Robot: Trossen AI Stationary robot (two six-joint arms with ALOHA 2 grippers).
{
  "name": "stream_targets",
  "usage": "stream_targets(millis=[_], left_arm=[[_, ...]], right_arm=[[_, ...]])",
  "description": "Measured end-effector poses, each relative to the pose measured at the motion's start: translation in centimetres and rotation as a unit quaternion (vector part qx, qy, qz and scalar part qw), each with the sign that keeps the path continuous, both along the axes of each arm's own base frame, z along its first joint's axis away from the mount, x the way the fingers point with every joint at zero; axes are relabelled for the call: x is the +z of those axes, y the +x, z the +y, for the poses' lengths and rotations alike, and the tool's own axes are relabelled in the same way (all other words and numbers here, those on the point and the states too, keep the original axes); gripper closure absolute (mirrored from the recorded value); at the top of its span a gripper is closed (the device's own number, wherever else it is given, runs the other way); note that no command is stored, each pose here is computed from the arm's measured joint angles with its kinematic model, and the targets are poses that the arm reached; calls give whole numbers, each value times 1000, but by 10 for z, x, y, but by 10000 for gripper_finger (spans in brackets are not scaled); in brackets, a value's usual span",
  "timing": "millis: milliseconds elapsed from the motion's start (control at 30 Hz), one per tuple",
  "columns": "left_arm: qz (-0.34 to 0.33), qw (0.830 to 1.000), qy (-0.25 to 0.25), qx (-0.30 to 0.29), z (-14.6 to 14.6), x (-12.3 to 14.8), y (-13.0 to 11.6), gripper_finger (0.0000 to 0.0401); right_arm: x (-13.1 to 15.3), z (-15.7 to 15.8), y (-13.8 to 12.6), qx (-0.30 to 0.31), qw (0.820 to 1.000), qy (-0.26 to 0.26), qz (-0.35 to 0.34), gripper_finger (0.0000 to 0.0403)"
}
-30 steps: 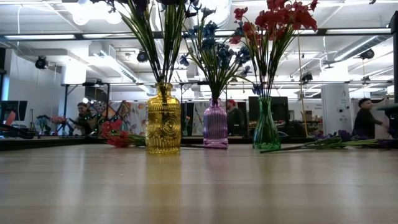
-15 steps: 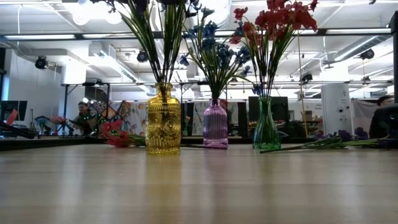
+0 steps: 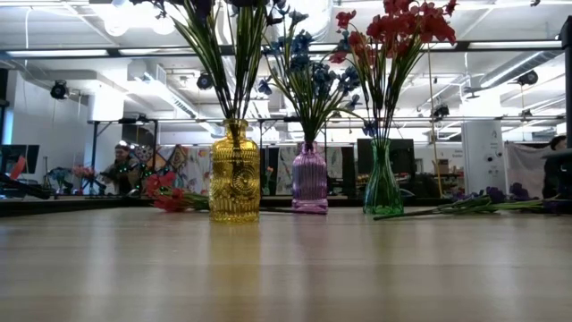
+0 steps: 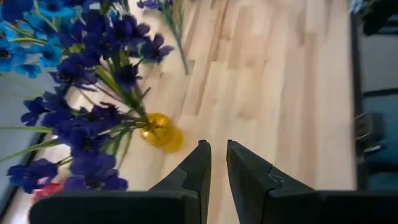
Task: Sort flowers into vase by color
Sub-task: Put the blue flowers into the pink vase
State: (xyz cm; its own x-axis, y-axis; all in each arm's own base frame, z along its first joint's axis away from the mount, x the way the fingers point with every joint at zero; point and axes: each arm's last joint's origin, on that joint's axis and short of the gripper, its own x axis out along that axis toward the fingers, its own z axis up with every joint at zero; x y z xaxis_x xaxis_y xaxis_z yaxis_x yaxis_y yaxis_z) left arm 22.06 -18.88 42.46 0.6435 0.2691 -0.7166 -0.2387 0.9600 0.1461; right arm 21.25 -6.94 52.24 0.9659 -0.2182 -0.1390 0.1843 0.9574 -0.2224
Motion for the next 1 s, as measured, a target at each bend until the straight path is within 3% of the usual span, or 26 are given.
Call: stream_targets(millis=[167, 367, 700, 867, 1000], left_arm=[[-2, 999, 32, -27, 8, -7, -6, 363], [-64, 993, 55, -83, 20, -6, -17, 363], [-140, 983, 52, -105, 45, -26, -41, 363], [-141, 982, 59, -112, 51, -41, -48, 363], [-149, 981, 53, -111, 56, -38, -53, 363]], right_arm=[[1, 4, -14, -16, 1000, -23, -9, 385], [0, 4, -15, -15, 998, -48, -34, 385], [-20, -9, 26, 7, 997, -68, -28, 385], [-30, -20, 52, 3, 996, -77, -41, 385], [-43, -39, 76, -16, 996, -84, -37, 385]])
